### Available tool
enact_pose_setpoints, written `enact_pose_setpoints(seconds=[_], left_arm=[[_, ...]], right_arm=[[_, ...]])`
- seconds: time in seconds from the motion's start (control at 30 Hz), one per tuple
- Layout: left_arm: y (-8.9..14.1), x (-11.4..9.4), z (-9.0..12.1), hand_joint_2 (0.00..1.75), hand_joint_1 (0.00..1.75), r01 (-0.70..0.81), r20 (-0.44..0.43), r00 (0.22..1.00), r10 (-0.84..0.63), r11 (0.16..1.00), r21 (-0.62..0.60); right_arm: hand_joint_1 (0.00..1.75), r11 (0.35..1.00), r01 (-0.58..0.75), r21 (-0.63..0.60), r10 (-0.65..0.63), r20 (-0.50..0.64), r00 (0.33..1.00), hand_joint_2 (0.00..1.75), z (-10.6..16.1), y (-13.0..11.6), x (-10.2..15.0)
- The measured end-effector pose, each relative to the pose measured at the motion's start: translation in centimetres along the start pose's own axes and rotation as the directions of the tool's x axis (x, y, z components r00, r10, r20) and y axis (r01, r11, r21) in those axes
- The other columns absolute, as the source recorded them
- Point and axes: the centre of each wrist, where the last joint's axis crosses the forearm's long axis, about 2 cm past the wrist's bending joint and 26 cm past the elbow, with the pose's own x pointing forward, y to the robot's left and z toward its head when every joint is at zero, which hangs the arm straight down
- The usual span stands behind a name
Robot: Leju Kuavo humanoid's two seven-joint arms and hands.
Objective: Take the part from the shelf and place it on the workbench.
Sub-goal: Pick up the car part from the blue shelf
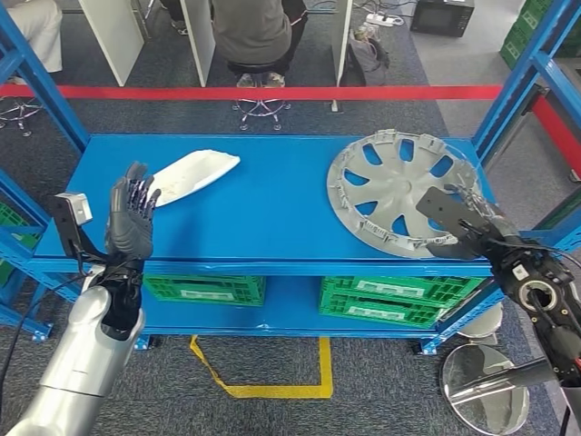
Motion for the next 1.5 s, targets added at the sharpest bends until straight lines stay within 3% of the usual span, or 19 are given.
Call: enact_pose_setpoints(seconds=[0.27, 0.47, 0.7, 1.03, 1.3, 1.5], left_arm=[[0.1, 0.1, 0.0, 0.0, 0.0, 0.007, 0.007, 1.0, -0.007, 1.0, 0.015], [0.1, 0.3, -0.2, 0.0, 0.0, 0.009, 0.019, 1.0, -0.01, 1.0, 0.021], [0.2, 0.5, -0.2, 0.0, 0.0, 0.013, 0.025, 1.0, -0.013, 1.0, 0.025], [0.2, 0.5, -0.1, 0.0, 0.0, 0.014, 0.026, 1.0, -0.015, 0.999, 0.031], [0.2, 0.4, -0.1, 0.0, 0.0, 0.008, 0.031, 0.999, -0.009, 0.999, 0.033], [0.3, 0.5, -0.2, 0.0, 0.0, 0.003, 0.044, 0.999, -0.005, 0.999, 0.035]], right_arm=[[0.0, 0.977, -0.192, -0.096, 0.2, 0.084, 0.976, 1.75, -1.7, -2.6, 0.6], [0.0, 0.926, -0.346, -0.15, 0.365, 0.129, 0.922, 1.75, -3.5, -1.4, 0.7], [0.0, 0.91, -0.397, -0.121, 0.413, 0.173, 0.894, 1.75, -4.9, 0.3, 0.4], [0.0, 0.93, -0.367, -0.003, 0.359, 0.22, 0.907, 1.75, -6.2, 3.4, 0.3], [0.0, 0.967, -0.202, 0.154, 0.168, 0.21, 0.963, 1.75, -6.6, 5.5, -0.2], [0.0, 0.966, -0.134, 0.222, 0.096, 0.172, 0.98, 1.75, -6.6, 6.8, -0.8]])
